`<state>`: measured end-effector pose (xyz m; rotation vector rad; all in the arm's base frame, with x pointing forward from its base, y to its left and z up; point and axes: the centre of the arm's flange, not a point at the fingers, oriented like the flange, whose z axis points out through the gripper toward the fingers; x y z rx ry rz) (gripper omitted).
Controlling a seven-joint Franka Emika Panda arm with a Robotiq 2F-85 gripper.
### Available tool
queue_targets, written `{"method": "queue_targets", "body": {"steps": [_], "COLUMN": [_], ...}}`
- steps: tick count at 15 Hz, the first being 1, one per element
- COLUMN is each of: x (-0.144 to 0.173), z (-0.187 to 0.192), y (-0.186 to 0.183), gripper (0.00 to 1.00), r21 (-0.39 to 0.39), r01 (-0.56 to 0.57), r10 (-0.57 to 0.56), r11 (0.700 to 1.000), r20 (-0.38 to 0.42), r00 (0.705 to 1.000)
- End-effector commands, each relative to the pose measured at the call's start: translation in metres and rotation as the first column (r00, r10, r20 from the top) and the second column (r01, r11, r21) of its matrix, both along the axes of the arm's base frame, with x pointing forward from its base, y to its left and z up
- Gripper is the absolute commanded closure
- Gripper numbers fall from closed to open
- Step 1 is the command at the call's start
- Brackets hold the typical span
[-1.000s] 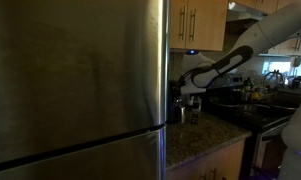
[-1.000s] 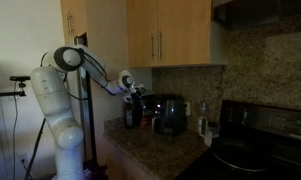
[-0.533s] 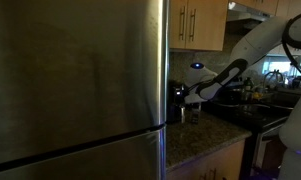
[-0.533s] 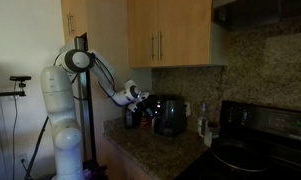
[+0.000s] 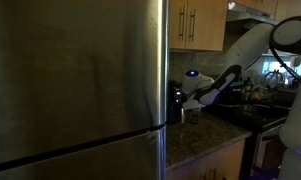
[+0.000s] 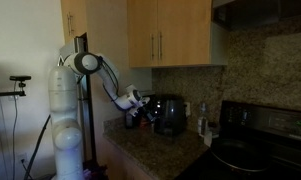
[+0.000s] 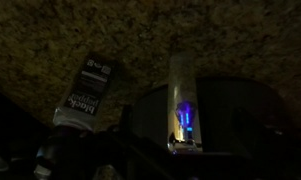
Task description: Close the air fryer
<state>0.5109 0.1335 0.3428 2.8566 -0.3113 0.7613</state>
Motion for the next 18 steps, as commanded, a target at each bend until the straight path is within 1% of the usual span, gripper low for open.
{"method": "queue_targets", "body": {"steps": [1, 3, 4, 5, 6, 8, 9, 12, 15, 16, 18], "x": [0.003, 0.003, -0.011, -0.012, -0.006, 0.003, 0.006, 0.019, 0.031, 0.015, 0.020], "z": [-0.005, -0.005, 0.004, 0.004, 0.002, 0.001, 0.002, -0.005, -0.015, -0.005, -0.014], "y": [0.001, 0.001, 0.004, 0.005, 0.005, 0.006, 0.006, 0.008, 0.011, 0.005, 0.006], "gripper": [0.00, 0.00, 0.00, 0.00, 0.00, 0.00, 0.00, 0.00, 0.00, 0.00, 0.00], "r21": [0.003, 0.005, -0.013, -0.059, -0.078, -0.113, -0.124, -0.159, -0.148, -0.146, -0.144], "r01": [0.009, 0.009, -0.013, -0.023, -0.025, -0.023, -0.022, -0.007, 0.033, 0.011, 0.015], "r10": [-0.009, -0.009, 0.013, 0.027, 0.031, 0.038, 0.040, 0.032, -0.017, 0.009, 0.002], "r11": [1.000, 1.000, 1.000, 0.998, 0.997, 0.993, 0.992, 0.987, 0.988, 0.989, 0.989], "r20": [-0.003, -0.005, 0.037, 0.068, 0.075, 0.132, 0.148, 0.156, 0.113, 0.131, 0.116], "r00": [1.000, 1.000, 0.999, 0.997, 0.997, 0.991, 0.988, 0.987, 0.993, 0.991, 0.993]}}
